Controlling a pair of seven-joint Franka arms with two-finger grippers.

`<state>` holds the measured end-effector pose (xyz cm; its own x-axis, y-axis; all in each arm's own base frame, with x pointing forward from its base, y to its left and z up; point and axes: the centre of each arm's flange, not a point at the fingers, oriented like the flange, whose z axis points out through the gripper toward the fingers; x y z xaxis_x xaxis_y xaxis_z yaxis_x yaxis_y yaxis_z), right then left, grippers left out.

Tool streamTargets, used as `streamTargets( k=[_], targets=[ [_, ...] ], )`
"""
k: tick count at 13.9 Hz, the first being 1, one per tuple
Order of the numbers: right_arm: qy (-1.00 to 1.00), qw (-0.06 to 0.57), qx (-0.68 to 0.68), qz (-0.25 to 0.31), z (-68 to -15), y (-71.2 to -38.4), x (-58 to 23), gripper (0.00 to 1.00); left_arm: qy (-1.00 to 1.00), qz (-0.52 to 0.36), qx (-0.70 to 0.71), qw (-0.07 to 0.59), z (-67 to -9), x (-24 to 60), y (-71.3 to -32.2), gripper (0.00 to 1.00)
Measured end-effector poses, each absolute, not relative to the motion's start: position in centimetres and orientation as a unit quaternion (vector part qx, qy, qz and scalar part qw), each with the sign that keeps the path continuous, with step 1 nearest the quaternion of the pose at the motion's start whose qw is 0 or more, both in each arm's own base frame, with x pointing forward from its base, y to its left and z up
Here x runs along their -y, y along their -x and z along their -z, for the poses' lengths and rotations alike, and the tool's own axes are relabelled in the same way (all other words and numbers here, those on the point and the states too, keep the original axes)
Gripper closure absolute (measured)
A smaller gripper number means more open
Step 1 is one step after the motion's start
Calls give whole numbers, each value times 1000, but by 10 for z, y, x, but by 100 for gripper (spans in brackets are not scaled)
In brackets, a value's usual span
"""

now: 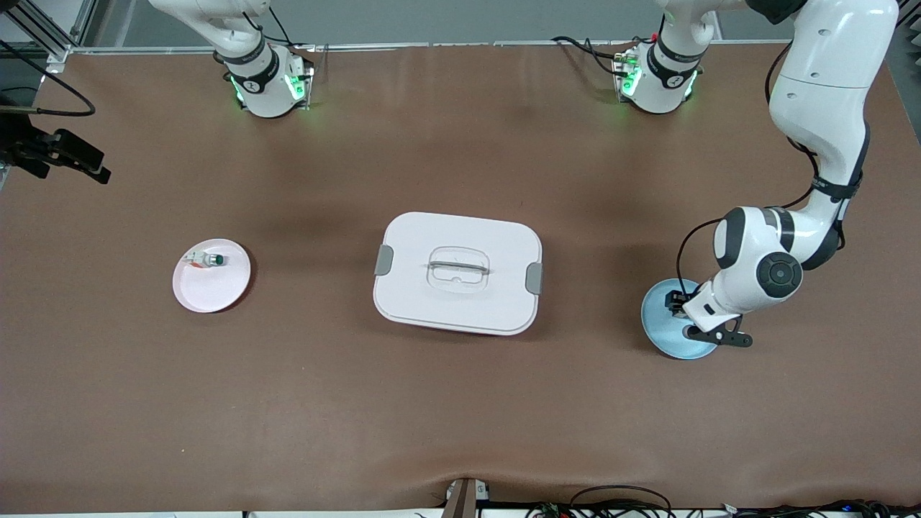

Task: Transfer orange switch to right arm and place
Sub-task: 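Lift the switch with the left gripper and carry it over the box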

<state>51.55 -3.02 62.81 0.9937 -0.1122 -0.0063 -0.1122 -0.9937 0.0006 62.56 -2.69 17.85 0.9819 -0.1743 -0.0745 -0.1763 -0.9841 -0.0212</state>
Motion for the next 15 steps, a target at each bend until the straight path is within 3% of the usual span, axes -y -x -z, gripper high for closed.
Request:
streamTargets(
  k=[5,15],
  targets=[
    [-998,0,70,2,-629,-516,30,0,996,-27,-79,14,-202,24,-634,28],
    [-997,-11,76,0,-629,-516,29,0,995,-87,44,-19,-321,25,-657,28]
  ],
)
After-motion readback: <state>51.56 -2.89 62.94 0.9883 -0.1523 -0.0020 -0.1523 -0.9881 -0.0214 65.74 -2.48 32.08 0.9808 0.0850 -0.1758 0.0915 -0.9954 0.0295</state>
